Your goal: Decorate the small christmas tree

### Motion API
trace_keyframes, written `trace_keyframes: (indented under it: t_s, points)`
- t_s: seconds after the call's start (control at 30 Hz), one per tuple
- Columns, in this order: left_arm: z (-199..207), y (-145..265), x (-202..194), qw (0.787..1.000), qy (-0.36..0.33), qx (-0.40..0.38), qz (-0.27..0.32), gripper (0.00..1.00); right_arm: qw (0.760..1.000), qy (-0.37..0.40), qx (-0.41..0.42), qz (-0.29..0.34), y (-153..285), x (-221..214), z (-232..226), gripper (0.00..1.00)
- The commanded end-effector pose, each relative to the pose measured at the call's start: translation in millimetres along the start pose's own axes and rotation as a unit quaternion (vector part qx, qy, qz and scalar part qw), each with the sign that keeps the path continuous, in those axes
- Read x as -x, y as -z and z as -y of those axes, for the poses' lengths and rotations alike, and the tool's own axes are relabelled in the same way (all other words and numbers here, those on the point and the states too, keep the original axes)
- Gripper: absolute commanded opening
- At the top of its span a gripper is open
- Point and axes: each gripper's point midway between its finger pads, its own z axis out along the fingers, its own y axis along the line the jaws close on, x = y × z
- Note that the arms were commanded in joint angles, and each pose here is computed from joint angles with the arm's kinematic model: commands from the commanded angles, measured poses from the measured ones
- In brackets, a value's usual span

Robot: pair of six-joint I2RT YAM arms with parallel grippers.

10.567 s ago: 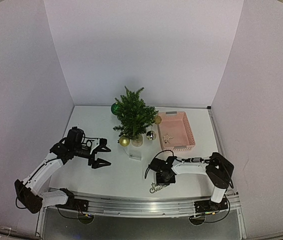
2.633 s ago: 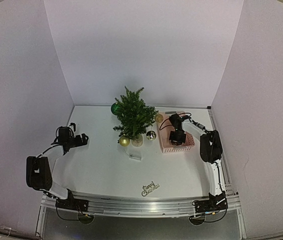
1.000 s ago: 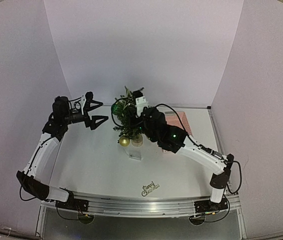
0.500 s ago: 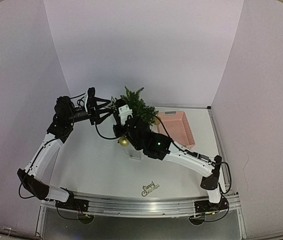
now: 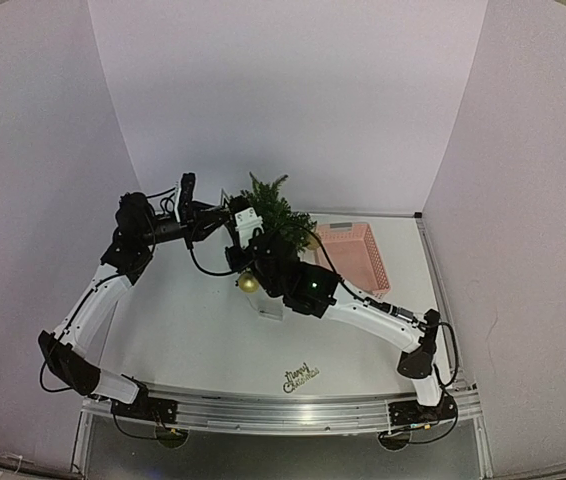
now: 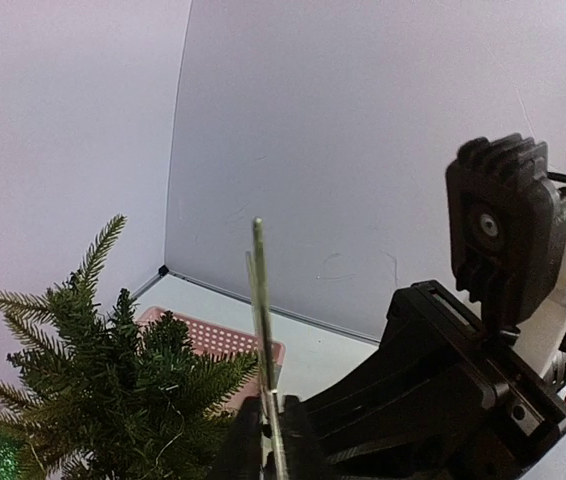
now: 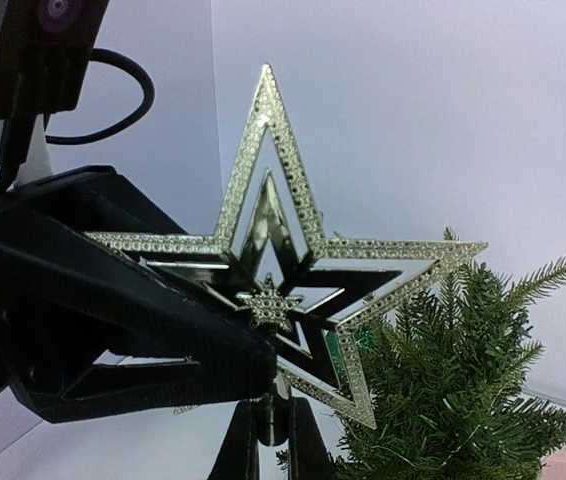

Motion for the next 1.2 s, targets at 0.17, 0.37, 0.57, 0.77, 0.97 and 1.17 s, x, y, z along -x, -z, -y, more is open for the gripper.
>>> trace_keyframes:
  t_s: [0.17,0.37,0.57,0.77,0.97,1.17]
  points:
    - [-6,3,22,0.999,0.005,0.005,0.035,0.0,0.996,0.05,0.06,0.033,12,27,-18,0.32]
    - [-29,8,59,0.996,-0.046,0.019,0.078,0.0,0.995,0.048,0.086,0.022,38,54,30,0.79]
    - [-52,-21,68,0.996,-0.047,-0.014,0.08,0.0,0.995,-0.077,0.062,-0.015,57,50,130,0.86]
    - [-78,-54,57,0.997,-0.063,-0.012,0.051,0.0,0.989,-0.128,0.029,-0.064,52,23,176,0.87]
    - [-65,-80,42,0.994,-0.094,-0.042,0.037,0.0,0.986,-0.145,0.019,-0.085,40,4,192,0.87]
    - [-75,-101,20,0.996,-0.085,-0.037,0.004,0.0,0.984,-0.151,0.005,-0.098,38,-10,206,0.87]
